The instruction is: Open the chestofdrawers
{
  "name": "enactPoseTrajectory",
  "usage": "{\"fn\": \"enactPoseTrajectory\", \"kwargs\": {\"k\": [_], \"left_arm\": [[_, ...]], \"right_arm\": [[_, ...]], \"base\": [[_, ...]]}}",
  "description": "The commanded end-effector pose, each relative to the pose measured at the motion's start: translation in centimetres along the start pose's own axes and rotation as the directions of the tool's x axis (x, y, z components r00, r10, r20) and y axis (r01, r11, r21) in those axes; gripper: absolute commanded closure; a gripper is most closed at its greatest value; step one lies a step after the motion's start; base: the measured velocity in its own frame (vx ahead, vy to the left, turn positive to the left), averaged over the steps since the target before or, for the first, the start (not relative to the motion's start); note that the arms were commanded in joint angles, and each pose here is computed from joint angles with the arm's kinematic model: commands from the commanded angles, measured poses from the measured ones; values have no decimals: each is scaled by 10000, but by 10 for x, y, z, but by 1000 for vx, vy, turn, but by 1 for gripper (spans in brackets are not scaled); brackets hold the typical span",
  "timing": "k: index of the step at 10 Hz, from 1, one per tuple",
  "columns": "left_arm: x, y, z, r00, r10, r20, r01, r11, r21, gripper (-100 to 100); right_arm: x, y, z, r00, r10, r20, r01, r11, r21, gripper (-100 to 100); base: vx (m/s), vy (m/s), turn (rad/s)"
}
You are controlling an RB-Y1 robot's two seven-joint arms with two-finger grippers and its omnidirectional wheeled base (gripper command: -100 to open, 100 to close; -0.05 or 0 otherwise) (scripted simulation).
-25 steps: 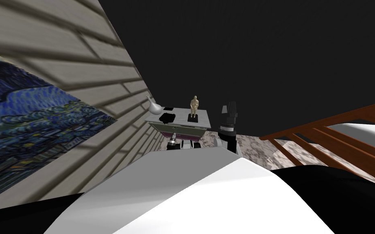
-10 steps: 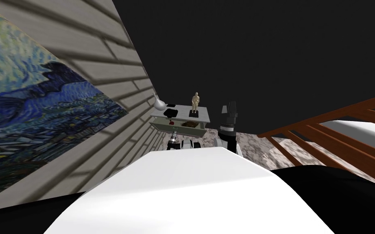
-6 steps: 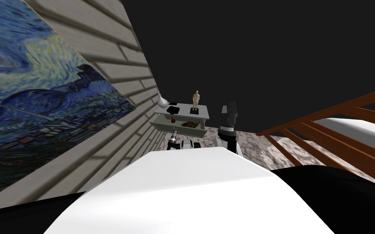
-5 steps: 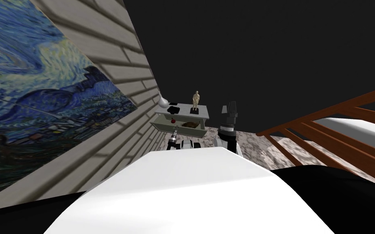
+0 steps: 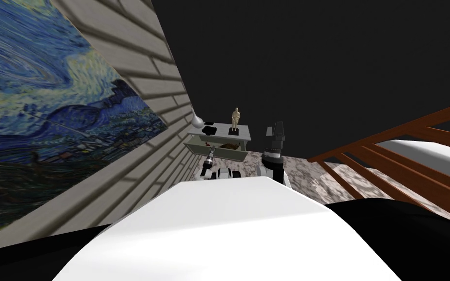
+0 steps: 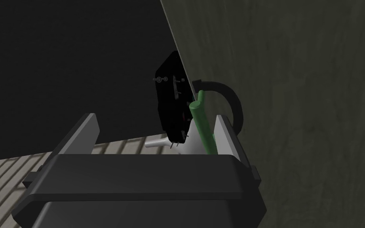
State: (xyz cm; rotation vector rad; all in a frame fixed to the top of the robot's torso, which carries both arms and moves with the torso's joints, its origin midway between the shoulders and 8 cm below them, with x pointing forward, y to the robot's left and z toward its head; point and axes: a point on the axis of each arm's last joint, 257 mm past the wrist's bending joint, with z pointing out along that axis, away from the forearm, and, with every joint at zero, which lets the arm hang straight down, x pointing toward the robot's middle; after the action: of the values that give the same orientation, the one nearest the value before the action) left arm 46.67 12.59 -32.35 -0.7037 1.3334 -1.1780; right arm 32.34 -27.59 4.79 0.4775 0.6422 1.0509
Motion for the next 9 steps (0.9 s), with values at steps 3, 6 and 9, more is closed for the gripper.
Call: {"fn": "enactPoseTrajectory", "kwargs": {"k": [3, 6, 9], "left_arm": [[-5, -16, 38, 10000, -37, -63, 37, 10000, 21, -100], [2, 0, 27, 9998, -92, -169, 85, 9991, -405, 0], [3, 4, 24, 9998, -101, -191, 91, 9986, -518, 0]], "right_arm": [[0, 0, 0, 10000, 0, 0, 0, 10000, 1, 0], [0, 0, 0, 10000, 0, 0, 0, 10000, 1, 0], [0, 0, 0, 10000, 0, 0, 0, 10000, 1, 0]], "base": [[-74, 14, 18], [-7, 2, -1], [0, 0, 0]]}}
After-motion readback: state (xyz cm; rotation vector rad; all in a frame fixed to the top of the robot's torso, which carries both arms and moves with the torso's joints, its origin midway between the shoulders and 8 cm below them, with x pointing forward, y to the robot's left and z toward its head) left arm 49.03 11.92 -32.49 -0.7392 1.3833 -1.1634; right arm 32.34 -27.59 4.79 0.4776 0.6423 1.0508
